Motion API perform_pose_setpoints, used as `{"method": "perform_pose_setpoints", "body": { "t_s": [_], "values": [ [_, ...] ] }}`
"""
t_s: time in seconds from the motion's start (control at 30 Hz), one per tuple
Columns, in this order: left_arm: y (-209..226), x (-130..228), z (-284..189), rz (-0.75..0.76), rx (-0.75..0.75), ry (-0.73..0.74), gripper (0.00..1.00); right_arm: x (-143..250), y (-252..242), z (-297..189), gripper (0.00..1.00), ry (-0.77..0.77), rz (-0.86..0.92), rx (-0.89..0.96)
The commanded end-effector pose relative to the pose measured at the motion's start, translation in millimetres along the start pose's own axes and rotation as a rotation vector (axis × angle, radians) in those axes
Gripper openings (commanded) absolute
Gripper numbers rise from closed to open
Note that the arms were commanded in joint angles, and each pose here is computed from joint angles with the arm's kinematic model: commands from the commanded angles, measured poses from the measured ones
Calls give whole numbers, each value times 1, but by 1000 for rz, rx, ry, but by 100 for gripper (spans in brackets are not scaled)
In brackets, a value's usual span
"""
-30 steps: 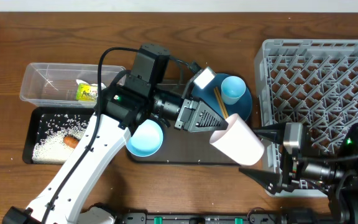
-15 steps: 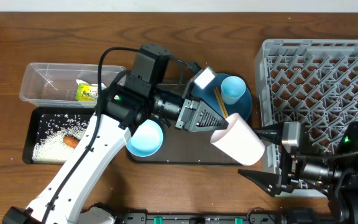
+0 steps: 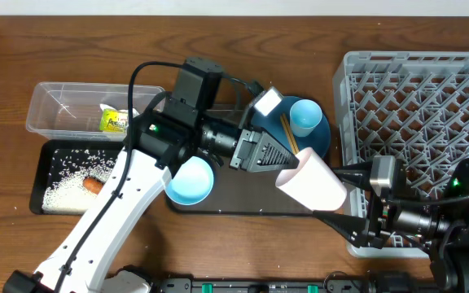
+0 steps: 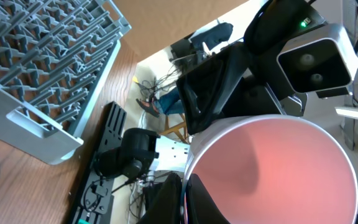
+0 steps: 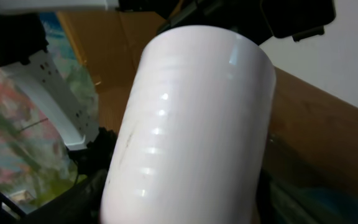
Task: Sort waste into correct bins and load items into the dishwasher rack
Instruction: 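Grasp the pink cup with the right gripper and release the left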
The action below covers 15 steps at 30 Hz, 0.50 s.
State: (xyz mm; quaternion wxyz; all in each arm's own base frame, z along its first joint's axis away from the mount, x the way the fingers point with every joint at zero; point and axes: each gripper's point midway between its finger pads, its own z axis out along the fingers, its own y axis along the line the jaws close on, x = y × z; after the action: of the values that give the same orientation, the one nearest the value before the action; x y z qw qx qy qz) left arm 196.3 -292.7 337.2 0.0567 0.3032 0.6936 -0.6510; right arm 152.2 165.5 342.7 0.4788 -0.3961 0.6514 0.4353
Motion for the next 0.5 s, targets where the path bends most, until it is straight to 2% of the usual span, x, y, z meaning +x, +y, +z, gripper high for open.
{"method": "perform_pose_setpoints", "body": {
  "t_s": [0.0, 0.23, 0.47],
  "values": [
    [2, 0, 0, 5, -5, 0, 6, 1, -1, 1, 66, 0, 22, -6],
    [-3, 6, 10, 10, 12, 32, 6, -2, -29, -1, 63, 0, 123, 148],
    [-9, 14, 21, 16, 31, 67, 7, -12, -33, -2, 62, -30, 139, 167]
  ]
}}
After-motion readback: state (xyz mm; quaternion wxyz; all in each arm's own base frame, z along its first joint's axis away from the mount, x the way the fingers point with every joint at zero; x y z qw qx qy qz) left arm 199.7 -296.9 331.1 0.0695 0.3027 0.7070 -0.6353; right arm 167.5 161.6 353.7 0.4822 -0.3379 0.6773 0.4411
